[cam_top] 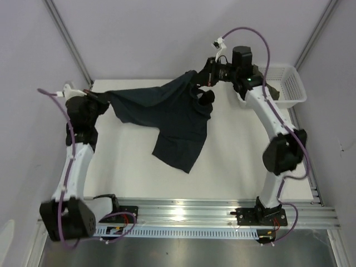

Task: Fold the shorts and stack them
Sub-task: Flatten the shorts out

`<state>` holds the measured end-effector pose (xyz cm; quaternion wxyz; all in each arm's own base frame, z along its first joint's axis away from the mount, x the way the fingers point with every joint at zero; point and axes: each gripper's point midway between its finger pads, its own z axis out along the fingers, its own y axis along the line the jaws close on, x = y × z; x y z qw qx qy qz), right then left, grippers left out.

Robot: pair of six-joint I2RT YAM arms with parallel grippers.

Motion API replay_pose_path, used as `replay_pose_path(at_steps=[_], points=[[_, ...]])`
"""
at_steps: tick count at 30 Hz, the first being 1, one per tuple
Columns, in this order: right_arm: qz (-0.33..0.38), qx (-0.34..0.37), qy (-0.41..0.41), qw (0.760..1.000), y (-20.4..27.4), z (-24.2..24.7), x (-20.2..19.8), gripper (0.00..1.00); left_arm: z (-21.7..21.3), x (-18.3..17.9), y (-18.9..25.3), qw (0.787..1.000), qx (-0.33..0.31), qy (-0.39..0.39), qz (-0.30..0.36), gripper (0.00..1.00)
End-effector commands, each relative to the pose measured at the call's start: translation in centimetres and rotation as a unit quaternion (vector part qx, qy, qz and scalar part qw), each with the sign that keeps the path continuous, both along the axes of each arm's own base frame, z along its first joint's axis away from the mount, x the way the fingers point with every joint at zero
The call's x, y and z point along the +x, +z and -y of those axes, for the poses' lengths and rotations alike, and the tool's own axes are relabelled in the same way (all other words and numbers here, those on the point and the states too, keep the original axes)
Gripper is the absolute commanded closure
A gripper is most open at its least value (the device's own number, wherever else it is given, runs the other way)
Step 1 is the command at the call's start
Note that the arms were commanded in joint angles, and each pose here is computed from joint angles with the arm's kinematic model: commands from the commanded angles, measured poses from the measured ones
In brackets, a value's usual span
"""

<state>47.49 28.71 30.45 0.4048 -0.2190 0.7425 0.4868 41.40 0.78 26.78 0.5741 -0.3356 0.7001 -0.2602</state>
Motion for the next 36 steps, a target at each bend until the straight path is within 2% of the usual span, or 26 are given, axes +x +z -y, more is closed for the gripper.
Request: replay_pose_path(at_steps=[1,2,3,4,5,7,9,10,12,14,15,18,21,23,24,25,26,27,28,30,31,33,34,35,36], points=[[0.195,0.018,0.096,0.976,13.4,-1.7,-12.5,1.00,1.7,-6.2,12.0,0.989,0.052,-0.018,0.137,1.00],[0.228,0.023,0.103,0.968,15.7,-1.1,-16.2,1.00,2.6,-7.9,13.2,0.986,0.069,-0.024,0.153,1.00],[0.245,0.025,0.107,0.963,16.7,-1.0,-18.2,1.00,2.6,-11.4,16.6,0.975,0.083,-0.007,0.205,1.00],[0.261,0.029,0.116,0.958,17.6,-0.9,-20.4,1.00,2.9,-13.1,17.9,0.969,0.090,-0.007,0.229,1.00],[0.306,0.045,0.132,0.942,20.2,-0.2,-24.7,1.00,3.2,-14.7,18.9,0.963,0.096,-0.008,0.251,1.00],[0.334,0.061,0.144,0.929,20.8,0.5,-28.1,1.00,3.6,-18.7,21.2,0.947,0.101,-0.010,0.304,1.00],[0.365,0.088,0.147,0.915,22.3,2.0,-32.2,1.00,4.0,-20.6,22.2,0.937,0.101,-0.019,0.333,1.00],[0.378,0.100,0.145,0.909,23.2,2.5,-33.2,1.00,4.5,-21.9,22.9,0.931,0.101,-0.030,0.351,1.00],[0.376,0.109,0.136,0.910,24.0,3.1,-34.2,1.00,4.7,-22.2,22.9,0.930,0.093,-0.033,0.355,1.00],[0.361,0.098,0.116,0.920,24.0,3.0,-33.1,1.00,4.6,-20.5,22.2,0.939,0.082,-0.035,0.331,1.00],[0.327,0.077,0.100,0.936,22.7,2.2,-30.6,1.00,4.7,-19.5,21.4,0.946,0.078,-0.040,0.312,1.00],[0.276,0.071,0.081,0.955,21.8,1.8,-26.7,1.00,4.8,-14.8,18.6,0.965,0.065,-0.051,0.249,1.00],[0.209,0.061,0.074,0.973,17.9,0.9,-21.2,1.00,4.0,-10.7,14.8,0.981,0.063,-0.036,0.178,1.00],[0.135,0.047,0.081,0.986,12.8,-0.3,-18.2,1.00,3.5,-9.2,12.5,0.988,0.062,-0.025,0.139,1.00],[0.114,0.038,0.078,0.990,10.8,-0.6,-17.2,1.00,3.4,-7.7,9.6,0.992,0.062,-0.025,0.105,1.00],[0.089,0.030,0.071,0.993,8.3,-0.9,-15.8,1.00,3.2,-7.0,8.9,0.992,0.064,-0.023,0.102,1.00],[0.042,0.018,0.071,0.996,3.8,-0.9,-15.4,1.00,3.3,-6.3,6.8,0.994,0.061,-0.024,0.084,1.00],[0.051,0.026,0.071,0.996,2.4,-1.1,-14.6,1.00,3.2,-5.3,4.7,0.996,0.057,-0.024,0.066,1.00],[0.036,0.030,0.063,0.997,0.6,-0.9,-13.8,1.00,3.1,-4.5,3.3,0.996,0.054,-0.022,0.068,1.00],[-0.006,0.029,0.055,0.998,-5.1,-0.9,-12.2,1.00,2.9,-3.5,-1.4,0.998,0.048,-0.016,0.029,1.00],[-0.020,0.030,0.048,0.998,-6.6,-0.5,-11.3,1.00,2.5,-2.9,-6.1,0.999,0.042,-0.007,-0.024,1.00],[-0.056,0.024,0.037,0.997,-10.3,-0.8,-8.5,1.00,1.8,-1.9,-9.2,0.997,0.038,0.014,-0.059,1.00],[-0.062,0.024,0.034,0.997,-11.3,-0.9,-7.4,1.00,1.1,-1.2,-12.0,0.994,0.034,0.031,-0.098,1.00],[-0.067,0.027,0.032,0.997,-11.8,-1.1,-6.4,1.00,1.0,-1.0,-13.0,0.992,0.029,0.035,-0.113,1.00],[-0.087,0.023,0.034,0.995,-14.3,-1.5,-5.2,1.00,0.7,-0.8,-14.1,0.991,0.023,0.041,-0.126,1.00]])
